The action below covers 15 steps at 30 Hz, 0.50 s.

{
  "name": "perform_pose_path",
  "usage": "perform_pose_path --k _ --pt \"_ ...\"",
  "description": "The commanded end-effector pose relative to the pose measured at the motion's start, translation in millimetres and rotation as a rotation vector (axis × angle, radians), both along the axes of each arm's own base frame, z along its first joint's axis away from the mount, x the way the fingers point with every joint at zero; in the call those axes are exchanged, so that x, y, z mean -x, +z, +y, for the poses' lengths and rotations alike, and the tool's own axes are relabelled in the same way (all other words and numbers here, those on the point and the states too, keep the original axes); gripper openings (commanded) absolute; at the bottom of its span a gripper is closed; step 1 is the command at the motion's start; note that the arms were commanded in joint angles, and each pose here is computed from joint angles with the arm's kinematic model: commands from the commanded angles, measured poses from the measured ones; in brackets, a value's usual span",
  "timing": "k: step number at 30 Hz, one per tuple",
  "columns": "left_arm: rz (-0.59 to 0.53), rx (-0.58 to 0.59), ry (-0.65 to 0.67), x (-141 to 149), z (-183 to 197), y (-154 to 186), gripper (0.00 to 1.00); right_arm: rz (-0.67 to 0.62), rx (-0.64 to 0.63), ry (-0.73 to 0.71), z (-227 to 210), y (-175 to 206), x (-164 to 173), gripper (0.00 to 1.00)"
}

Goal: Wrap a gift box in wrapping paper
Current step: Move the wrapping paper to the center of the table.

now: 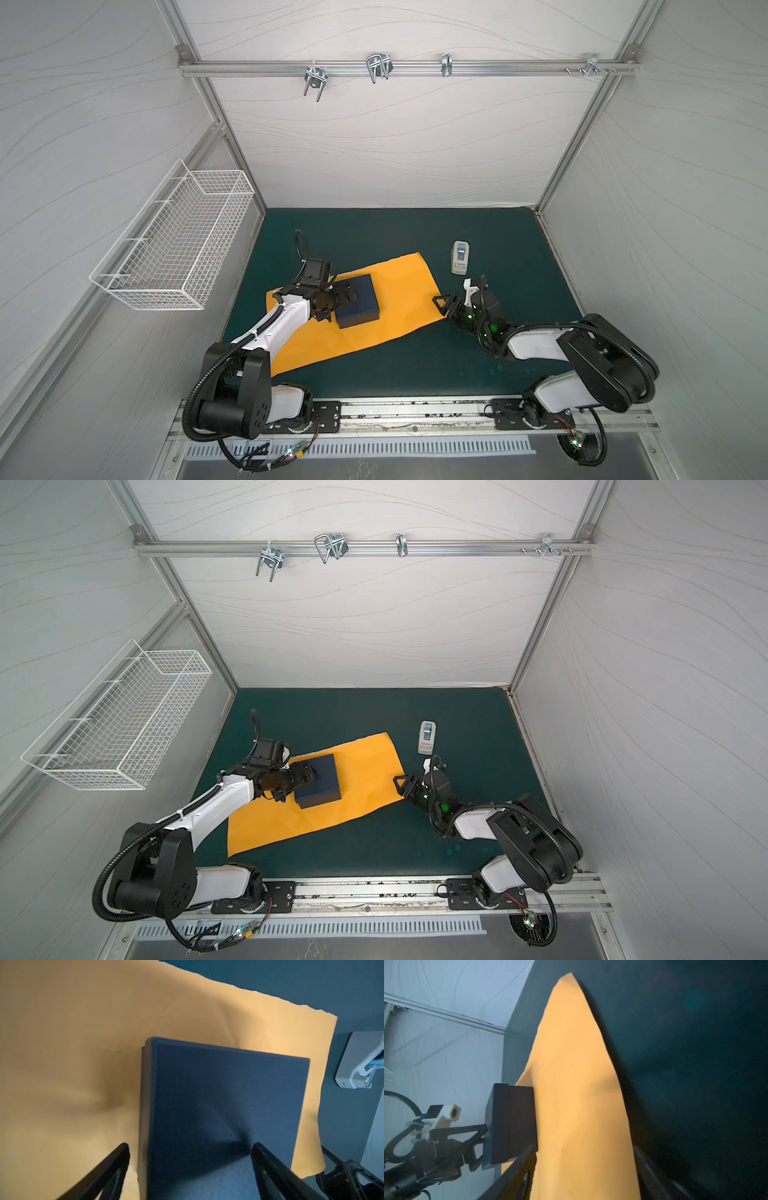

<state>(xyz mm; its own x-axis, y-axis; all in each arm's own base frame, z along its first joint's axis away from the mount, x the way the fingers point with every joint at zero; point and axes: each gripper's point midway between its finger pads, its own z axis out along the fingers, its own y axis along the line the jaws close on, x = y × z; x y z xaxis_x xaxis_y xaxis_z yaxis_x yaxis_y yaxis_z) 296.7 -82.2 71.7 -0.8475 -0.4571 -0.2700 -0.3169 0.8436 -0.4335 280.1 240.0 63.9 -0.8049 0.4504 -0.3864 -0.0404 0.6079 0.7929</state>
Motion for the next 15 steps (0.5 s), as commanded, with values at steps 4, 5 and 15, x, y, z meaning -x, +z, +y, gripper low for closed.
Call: perform_pose_path --k 4,5,15 --pt "-0.022 0.007 0.008 -3.6 -0.9 3.6 0.93 0.022 0.0 0.155 21.1 -5.6 0.8 0.67" --pt "-0.023 0.006 0.009 -3.0 -0.6 4.3 0.93 0.021 0.002 0.168 21.9 -5.5 0.6 0.65" --pt "-0.019 0.003 0.016 -1.0 0.6 4.6 0.92 0.032 -0.021 0.264 6.3 9.6 -13.4 0.56"
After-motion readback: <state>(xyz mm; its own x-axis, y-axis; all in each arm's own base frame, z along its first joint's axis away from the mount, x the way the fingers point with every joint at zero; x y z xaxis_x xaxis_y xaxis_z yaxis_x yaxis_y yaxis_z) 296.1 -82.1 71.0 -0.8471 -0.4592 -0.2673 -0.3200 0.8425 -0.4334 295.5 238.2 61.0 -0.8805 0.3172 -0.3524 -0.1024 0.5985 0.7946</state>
